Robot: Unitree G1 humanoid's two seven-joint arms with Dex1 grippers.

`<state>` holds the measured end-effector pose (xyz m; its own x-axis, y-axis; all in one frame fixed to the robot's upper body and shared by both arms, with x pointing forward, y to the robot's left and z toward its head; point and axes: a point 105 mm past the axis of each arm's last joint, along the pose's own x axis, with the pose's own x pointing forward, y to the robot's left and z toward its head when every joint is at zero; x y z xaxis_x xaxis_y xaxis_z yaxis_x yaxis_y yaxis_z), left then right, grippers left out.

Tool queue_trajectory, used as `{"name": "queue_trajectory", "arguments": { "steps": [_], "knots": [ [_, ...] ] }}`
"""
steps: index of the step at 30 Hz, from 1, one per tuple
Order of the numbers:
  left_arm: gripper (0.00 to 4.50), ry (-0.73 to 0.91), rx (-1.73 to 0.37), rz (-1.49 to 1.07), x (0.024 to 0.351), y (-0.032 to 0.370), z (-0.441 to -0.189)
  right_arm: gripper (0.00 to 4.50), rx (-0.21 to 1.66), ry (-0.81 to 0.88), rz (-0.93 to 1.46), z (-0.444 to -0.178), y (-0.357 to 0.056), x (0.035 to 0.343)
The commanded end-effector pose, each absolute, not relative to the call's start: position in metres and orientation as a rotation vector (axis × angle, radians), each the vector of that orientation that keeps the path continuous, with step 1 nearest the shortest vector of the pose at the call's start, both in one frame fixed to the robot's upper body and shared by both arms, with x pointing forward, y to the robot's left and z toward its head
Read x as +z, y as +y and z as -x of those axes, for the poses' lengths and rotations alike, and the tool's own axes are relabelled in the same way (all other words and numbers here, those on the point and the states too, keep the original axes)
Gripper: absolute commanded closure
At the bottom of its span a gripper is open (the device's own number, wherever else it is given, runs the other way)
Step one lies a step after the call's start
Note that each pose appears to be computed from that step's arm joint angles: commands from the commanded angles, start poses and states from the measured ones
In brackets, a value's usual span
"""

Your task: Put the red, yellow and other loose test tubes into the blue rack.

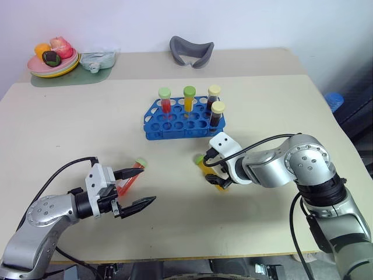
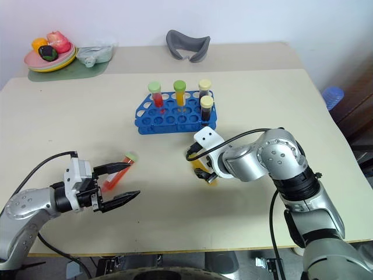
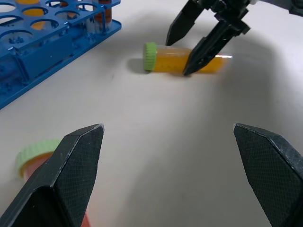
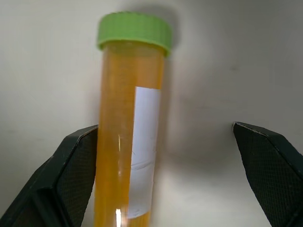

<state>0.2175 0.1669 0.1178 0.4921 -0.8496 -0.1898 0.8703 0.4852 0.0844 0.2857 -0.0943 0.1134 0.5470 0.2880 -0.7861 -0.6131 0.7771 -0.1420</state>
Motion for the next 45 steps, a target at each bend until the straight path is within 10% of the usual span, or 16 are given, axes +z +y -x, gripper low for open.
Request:
{"name": "queue_trajectory", "arguments": {
  "steps": [1, 10, 17, 45],
  "knots": [
    [0.0, 0.101, -1.065, -0.193, 0.12, 0.165, -0.217, 0.06, 0.527, 0.861, 0.462, -0.287, -0.099, 0.11],
    [0.0, 0.099, -1.082, -0.185, 0.116, 0.163, -0.215, 0.06, 0.527, 0.888, 0.471, -0.287, -0.098, 0.108],
    [0.0, 0.097, -1.081, -0.18, 0.113, 0.163, -0.213, 2.74, 0.531, 0.889, 0.475, -0.289, -0.097, 0.11],
    [0.0, 0.078, -1.053, -0.179, 0.112, 0.167, -0.218, 3.28, 0.566, 0.693, 0.435, -0.298, -0.076, 0.146]
  ]
}}
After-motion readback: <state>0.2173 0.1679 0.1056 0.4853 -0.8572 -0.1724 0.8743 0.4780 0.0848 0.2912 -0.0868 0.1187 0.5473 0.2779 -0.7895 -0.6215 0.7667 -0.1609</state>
